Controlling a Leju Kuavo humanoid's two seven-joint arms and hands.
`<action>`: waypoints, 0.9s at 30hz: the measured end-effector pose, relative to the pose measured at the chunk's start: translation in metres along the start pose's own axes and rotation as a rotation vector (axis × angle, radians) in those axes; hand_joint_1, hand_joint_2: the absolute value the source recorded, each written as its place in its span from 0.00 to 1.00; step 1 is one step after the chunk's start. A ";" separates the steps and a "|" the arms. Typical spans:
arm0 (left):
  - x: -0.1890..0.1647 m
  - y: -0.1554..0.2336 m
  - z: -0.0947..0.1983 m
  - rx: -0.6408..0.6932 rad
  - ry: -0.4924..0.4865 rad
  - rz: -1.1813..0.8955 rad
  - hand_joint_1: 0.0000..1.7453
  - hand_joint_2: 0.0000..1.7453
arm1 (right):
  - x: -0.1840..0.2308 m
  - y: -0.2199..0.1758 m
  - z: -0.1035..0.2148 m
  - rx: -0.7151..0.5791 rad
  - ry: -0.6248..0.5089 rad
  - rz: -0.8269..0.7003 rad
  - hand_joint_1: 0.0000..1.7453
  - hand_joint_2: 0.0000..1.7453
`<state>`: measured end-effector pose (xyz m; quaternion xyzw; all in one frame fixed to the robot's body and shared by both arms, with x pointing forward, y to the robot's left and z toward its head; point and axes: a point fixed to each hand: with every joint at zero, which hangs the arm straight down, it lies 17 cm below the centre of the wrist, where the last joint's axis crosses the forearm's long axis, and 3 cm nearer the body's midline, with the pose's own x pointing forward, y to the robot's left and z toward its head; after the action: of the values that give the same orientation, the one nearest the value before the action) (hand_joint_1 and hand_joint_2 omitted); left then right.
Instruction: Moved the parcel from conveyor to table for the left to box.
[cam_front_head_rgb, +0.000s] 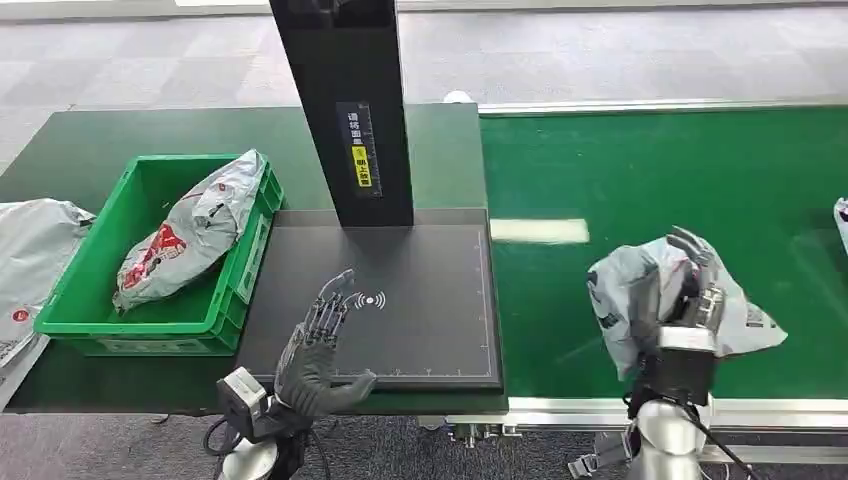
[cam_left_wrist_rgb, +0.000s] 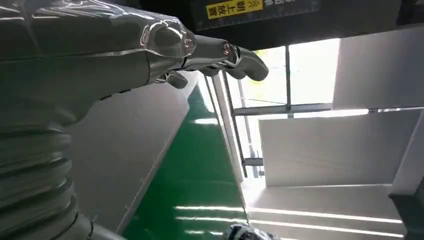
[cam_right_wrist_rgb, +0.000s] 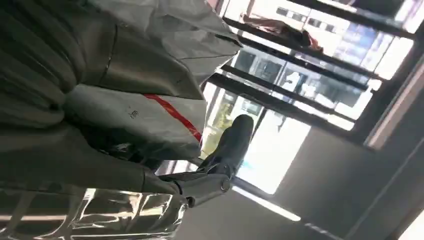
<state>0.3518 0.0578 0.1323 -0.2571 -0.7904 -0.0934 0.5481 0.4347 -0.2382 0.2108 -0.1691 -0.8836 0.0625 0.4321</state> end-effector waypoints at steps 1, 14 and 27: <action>0.003 0.001 -0.004 0.001 -0.009 -0.002 0.00 1.00 | 0.009 0.014 -0.004 0.044 -0.044 0.061 1.00 1.00; 0.011 0.007 -0.013 0.025 -0.054 0.001 0.00 1.00 | 0.031 0.187 0.035 0.674 -0.185 0.050 1.00 1.00; 0.010 0.012 -0.016 0.040 -0.062 0.020 0.00 1.00 | 0.004 0.247 0.119 1.058 -0.075 -0.074 1.00 1.00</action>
<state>0.3681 0.0644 0.1455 -0.2567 -0.8063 -0.0643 0.5291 0.3996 -0.0018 0.0774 0.1057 -0.7516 0.4902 0.4285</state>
